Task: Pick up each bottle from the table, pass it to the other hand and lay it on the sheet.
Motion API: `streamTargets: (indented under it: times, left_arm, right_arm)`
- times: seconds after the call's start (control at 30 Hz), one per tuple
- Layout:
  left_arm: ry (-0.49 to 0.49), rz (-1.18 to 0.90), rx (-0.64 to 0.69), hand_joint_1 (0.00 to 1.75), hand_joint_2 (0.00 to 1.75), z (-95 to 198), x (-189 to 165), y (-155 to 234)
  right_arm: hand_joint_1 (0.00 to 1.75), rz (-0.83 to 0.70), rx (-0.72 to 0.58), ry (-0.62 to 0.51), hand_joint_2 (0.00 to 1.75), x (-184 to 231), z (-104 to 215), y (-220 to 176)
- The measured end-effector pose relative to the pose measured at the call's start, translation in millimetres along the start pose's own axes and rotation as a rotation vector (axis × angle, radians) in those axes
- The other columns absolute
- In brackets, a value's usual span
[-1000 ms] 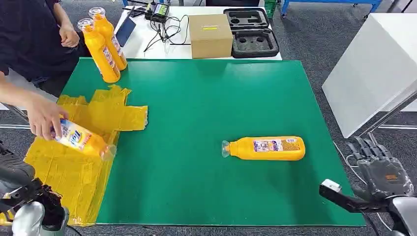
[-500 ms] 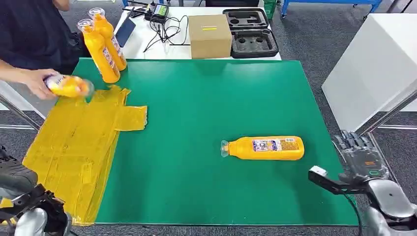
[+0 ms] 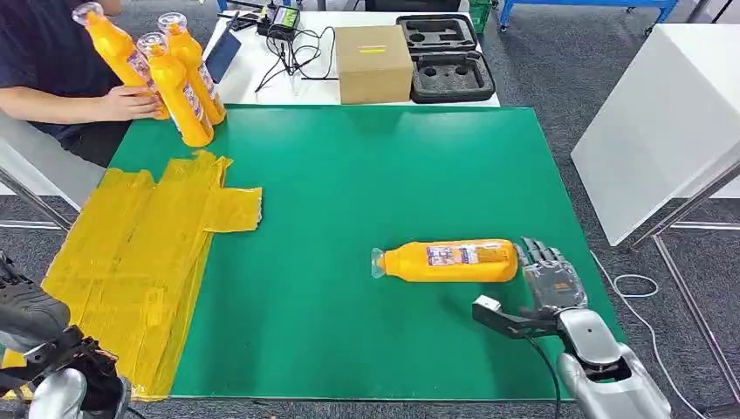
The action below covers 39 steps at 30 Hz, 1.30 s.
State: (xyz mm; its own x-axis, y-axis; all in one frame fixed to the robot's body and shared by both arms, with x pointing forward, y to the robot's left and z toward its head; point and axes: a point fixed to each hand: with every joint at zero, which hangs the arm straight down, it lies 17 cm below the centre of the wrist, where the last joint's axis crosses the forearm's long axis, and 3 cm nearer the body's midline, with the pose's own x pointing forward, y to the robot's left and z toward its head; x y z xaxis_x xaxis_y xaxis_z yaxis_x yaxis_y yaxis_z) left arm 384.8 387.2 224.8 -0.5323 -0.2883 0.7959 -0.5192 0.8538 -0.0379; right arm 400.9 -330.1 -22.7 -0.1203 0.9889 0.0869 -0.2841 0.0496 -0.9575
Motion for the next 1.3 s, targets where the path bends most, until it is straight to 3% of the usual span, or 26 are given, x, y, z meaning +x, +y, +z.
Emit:
streamTargets:
  times: [0.13,0.17,0.33,0.5,0.67,0.93,0.97,1.17,1.3]
  left_arm:
    - [-0.001,0.002,0.000,0.00,0.00,-2.2,2.6,-0.3]
    - [0.000,0.002,0.000,0.00,0.00,-2.2,2.8,-0.2]
    - [0.001,-0.003,-0.005,0.00,0.00,-1.0,5.6,1.4]
    - [-0.004,-0.006,-0.020,0.00,0.00,0.6,11.6,2.6]
    - [-0.009,-0.020,-0.028,0.00,0.00,7.2,15.7,7.3]
    - [-0.009,-0.021,-0.030,0.00,0.00,14.1,16.5,11.5]
    - [-0.009,-0.021,-0.029,0.00,0.00,14.1,16.7,11.5]
    - [-0.015,-0.014,-0.025,0.00,0.00,11.4,18.1,9.8]
    - [-0.028,-0.010,-0.012,0.00,0.00,3.3,19.6,7.4]
  right_arm:
    - [0.00,-0.009,-0.004,-0.013,1.75,20.2,-4.6,0.6]
    - [0.00,-0.010,-0.005,-0.015,0.00,23.0,-5.3,0.1]
    - [0.00,0.048,-0.058,0.002,0.00,30.9,-9.3,-16.0]
    - [0.00,0.080,-0.184,0.024,0.00,39.3,-12.2,-66.4]
    - [0.00,0.082,-0.312,0.029,0.00,43.6,5.4,-107.3]
    - [0.00,0.067,-0.369,0.023,0.00,48.9,13.8,-128.3]
    - [0.00,0.065,-0.370,0.024,1.75,48.7,13.8,-128.7]
    - [0.00,0.041,-0.341,-0.001,1.75,53.6,6.1,-126.2]
    - [0.00,0.011,-0.303,-0.052,1.75,64.3,-16.7,-122.1]
